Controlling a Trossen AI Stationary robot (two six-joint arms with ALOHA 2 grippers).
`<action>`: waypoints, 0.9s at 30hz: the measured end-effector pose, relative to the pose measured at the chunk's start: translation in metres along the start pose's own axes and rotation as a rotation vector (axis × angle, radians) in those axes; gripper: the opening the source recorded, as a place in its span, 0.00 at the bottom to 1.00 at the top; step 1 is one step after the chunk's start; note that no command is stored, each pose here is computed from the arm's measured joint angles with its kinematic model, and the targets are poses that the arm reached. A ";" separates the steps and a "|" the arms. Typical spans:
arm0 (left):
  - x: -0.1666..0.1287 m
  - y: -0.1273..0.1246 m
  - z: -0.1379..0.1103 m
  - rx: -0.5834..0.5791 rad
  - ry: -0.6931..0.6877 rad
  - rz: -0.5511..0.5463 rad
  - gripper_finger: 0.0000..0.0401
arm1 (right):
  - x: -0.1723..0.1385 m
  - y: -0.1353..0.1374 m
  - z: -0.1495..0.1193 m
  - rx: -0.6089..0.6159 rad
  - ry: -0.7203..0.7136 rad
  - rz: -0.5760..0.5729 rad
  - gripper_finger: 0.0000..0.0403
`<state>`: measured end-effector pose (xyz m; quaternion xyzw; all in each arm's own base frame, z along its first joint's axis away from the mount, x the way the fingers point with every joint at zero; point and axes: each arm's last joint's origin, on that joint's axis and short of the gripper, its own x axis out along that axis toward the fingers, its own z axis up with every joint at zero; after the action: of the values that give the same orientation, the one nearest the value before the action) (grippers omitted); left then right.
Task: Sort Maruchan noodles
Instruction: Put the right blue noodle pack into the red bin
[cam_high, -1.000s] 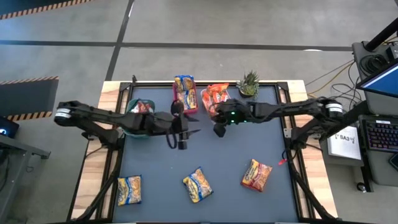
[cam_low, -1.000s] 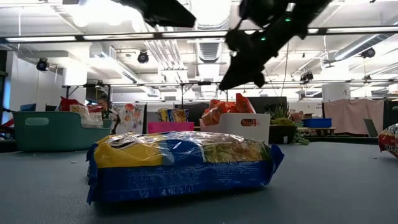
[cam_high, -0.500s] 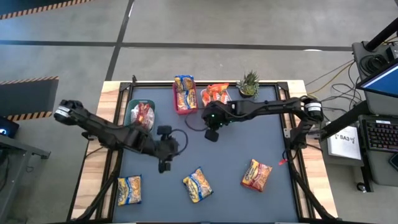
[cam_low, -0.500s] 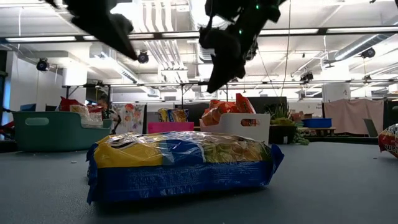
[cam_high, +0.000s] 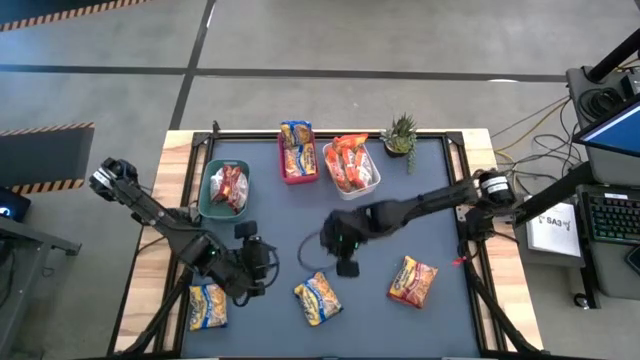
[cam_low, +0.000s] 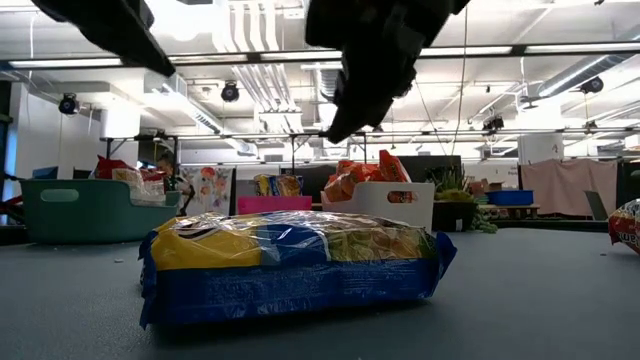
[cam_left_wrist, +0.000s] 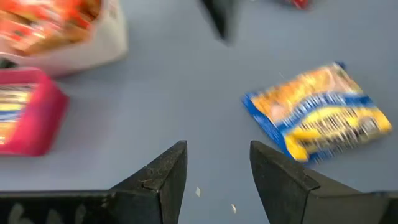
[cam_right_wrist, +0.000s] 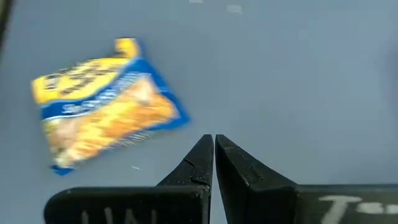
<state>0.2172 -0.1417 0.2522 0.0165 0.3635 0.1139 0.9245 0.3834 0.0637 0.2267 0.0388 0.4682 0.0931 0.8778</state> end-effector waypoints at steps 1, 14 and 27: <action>-0.002 -0.001 -0.001 -0.007 -0.021 0.020 0.40 | 0.007 0.009 0.000 -0.021 -0.011 0.015 0.02; -0.006 -0.007 -0.003 -0.077 -0.061 0.032 0.40 | 0.085 0.059 -0.008 -0.100 -0.097 0.172 0.02; -0.006 -0.009 0.001 -0.077 -0.109 0.033 0.40 | 0.101 0.043 -0.007 -0.078 -0.113 0.221 0.02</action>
<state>0.2155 -0.1513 0.2562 -0.0069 0.3078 0.1418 0.9408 0.4268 0.1260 0.1473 0.0611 0.4067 0.2050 0.8881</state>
